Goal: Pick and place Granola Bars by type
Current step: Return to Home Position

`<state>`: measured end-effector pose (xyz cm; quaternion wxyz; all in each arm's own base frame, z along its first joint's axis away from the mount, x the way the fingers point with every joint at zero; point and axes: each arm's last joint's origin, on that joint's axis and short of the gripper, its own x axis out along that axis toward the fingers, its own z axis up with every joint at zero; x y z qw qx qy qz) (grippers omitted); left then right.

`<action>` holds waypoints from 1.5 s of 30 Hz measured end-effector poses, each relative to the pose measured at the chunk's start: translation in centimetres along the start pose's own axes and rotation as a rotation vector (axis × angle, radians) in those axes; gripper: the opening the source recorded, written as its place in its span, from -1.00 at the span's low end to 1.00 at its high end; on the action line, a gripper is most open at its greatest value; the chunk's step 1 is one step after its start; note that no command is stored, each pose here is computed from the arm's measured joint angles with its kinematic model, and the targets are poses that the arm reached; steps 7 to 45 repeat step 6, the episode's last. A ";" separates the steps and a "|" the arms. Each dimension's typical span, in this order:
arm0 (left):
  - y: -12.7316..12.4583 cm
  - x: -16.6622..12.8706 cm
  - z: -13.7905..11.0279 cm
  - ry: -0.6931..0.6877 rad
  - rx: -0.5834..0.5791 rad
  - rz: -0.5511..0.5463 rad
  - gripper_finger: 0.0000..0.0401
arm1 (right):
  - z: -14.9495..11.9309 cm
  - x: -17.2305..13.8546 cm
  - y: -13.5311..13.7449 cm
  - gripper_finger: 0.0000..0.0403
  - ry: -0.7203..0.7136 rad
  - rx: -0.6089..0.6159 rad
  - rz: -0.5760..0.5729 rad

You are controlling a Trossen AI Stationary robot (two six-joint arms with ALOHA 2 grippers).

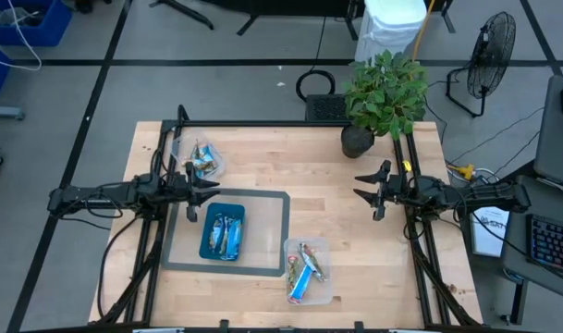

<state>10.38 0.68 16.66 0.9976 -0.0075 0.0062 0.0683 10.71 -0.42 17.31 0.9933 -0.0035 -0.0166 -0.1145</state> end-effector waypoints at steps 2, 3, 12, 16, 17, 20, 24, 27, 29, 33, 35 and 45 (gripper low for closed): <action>0.0 0.0 0.0 0.000 0.000 0.000 -0.44 | 0.0 0.0 0.0 -0.13 0.000 0.000 0.000; 0.0 0.0 0.0 0.000 0.000 0.000 -0.44 | 0.0 0.0 0.0 -0.14 0.000 0.000 0.000; 0.0 0.0 0.0 0.000 0.000 0.000 -0.44 | 0.0 0.0 0.0 -0.13 0.000 0.000 0.000; 0.0 0.0 0.0 0.000 0.000 0.000 -0.44 | 0.0 0.0 0.0 -0.13 0.000 0.000 0.000; 0.0 0.0 0.0 0.000 0.000 0.000 -0.44 | 0.0 0.0 0.0 -0.13 0.000 0.000 0.000; 0.0 0.0 0.0 0.000 0.000 0.000 -0.44 | 0.0 0.0 0.0 -0.13 0.000 0.000 0.000; 0.0 0.0 0.0 0.000 0.000 0.000 -0.44 | 0.0 0.0 0.0 -0.13 0.000 0.000 0.000; 0.0 0.0 0.0 0.000 0.000 0.000 -0.44 | 0.0 0.0 0.0 -0.13 0.000 0.000 0.000; 0.0 0.0 0.0 0.000 0.000 0.000 -0.44 | 0.0 0.0 0.0 -0.13 0.000 0.000 0.000; 0.0 0.0 0.0 0.000 0.000 0.000 -0.44 | 0.0 0.0 0.0 -0.13 0.000 0.000 0.000; 0.0 0.0 0.0 0.000 0.000 0.000 -0.44 | 0.0 0.0 0.0 -0.13 0.000 0.000 0.000; 0.0 0.0 0.0 0.000 0.000 0.000 -0.44 | 0.0 0.0 0.0 -0.13 0.000 0.000 0.000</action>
